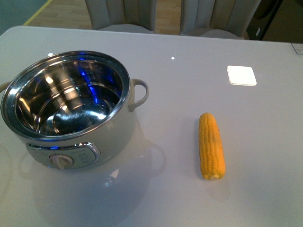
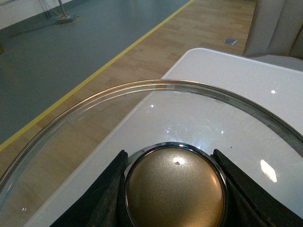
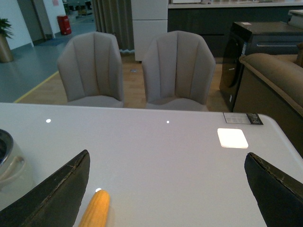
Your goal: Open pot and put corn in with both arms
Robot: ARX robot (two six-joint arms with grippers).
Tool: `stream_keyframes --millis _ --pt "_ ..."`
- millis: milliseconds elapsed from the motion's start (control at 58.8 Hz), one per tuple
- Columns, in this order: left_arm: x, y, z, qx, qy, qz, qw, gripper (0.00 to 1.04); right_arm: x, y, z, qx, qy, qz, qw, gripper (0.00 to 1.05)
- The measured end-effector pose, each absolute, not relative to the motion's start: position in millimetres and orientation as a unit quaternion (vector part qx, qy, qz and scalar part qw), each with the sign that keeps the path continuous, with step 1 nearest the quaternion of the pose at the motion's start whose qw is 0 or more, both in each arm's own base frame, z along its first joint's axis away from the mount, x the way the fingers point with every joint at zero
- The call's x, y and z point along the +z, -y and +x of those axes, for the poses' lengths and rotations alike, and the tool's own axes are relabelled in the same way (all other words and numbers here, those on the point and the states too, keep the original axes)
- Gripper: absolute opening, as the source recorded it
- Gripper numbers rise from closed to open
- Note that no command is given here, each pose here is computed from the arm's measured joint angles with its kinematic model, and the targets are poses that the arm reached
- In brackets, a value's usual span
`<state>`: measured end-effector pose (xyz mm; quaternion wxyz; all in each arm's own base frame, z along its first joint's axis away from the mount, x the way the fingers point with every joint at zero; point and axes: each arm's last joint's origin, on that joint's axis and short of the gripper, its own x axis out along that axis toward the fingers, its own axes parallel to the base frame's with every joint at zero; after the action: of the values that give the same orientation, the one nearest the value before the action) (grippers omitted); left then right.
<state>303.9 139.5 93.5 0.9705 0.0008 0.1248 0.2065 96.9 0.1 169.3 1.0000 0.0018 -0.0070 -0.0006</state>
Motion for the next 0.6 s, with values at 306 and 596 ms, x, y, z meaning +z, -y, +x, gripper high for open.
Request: stream_keyframes --millis 306,596 --pt "62.2 -161.5 309.3 0.217 -0.133 -0.007 0.967 0.45 169.3 -0.1 96.9 0.0 0.007 0.002 1.0 0.96" --pt "13.8 -161.6 318.7 0.199 -0.145 -0.016 0.969 0.45 169.3 -0.1 96.9 0.0 0.007 0.002 1.0 0.96"
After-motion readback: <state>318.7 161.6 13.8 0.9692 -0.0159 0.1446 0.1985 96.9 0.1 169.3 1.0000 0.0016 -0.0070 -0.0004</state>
